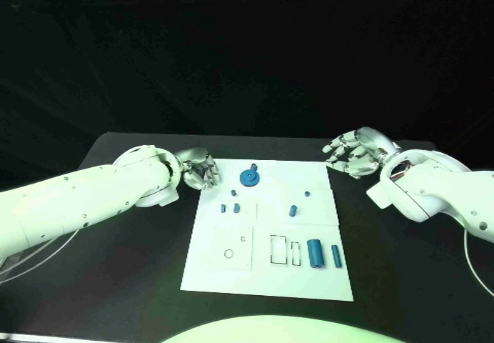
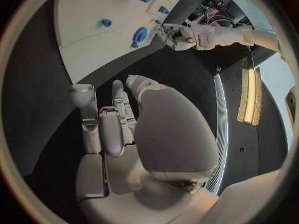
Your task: Assemble the parts on the task board
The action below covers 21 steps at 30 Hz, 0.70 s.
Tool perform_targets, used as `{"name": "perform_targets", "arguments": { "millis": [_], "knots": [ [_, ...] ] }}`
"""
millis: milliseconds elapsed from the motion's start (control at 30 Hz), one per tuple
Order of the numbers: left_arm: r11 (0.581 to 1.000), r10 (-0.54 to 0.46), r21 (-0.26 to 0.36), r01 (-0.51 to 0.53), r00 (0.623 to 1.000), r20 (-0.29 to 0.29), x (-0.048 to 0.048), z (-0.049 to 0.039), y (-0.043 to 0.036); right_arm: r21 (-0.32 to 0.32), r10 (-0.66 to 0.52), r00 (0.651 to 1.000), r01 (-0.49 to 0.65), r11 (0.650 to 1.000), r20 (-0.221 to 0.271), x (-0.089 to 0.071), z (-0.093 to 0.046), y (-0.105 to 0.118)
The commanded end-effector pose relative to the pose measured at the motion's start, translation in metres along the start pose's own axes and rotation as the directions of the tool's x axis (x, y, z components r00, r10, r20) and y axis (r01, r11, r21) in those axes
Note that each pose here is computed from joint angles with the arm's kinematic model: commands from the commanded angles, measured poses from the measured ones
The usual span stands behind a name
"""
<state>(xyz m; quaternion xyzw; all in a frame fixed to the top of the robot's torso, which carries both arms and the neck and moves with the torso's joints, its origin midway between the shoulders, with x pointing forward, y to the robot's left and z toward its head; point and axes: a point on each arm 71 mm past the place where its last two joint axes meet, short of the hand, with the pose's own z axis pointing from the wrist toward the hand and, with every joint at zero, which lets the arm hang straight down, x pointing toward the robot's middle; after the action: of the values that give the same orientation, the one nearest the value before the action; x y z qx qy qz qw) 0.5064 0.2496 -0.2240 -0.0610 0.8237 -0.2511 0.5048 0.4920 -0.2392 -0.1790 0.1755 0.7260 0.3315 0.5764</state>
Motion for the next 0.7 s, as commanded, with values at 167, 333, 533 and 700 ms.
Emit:
{"name": "perform_targets", "arguments": {
  "millis": [167,333,533,700],
  "knots": [
    [0.745,-0.667,0.083,0.662,0.742,0.068,-0.0174,-0.0121,0.0141,-0.168,-0.384,0.917,0.364,0.916,-0.107,0.022,0.001,0.007],
    [0.552,-0.83,0.164,0.818,0.558,0.014,-0.0211,-0.0205,0.011,-0.199,-0.515,0.848,0.488,0.85,-0.121,0.034,0.002,0.007],
    [0.469,-0.871,0.203,0.86,0.488,-0.053,-0.0207,-0.0277,0.002,-0.22,-0.576,0.807,0.543,0.81,-0.13,0.045,0.003,0.01],
    [0.427,-0.888,0.211,0.88,0.451,-0.086,-0.0196,-0.031,-0.003,-0.229,-0.603,0.785,0.567,0.791,-0.139,0.056,0.004,0.012]
  ]
}}
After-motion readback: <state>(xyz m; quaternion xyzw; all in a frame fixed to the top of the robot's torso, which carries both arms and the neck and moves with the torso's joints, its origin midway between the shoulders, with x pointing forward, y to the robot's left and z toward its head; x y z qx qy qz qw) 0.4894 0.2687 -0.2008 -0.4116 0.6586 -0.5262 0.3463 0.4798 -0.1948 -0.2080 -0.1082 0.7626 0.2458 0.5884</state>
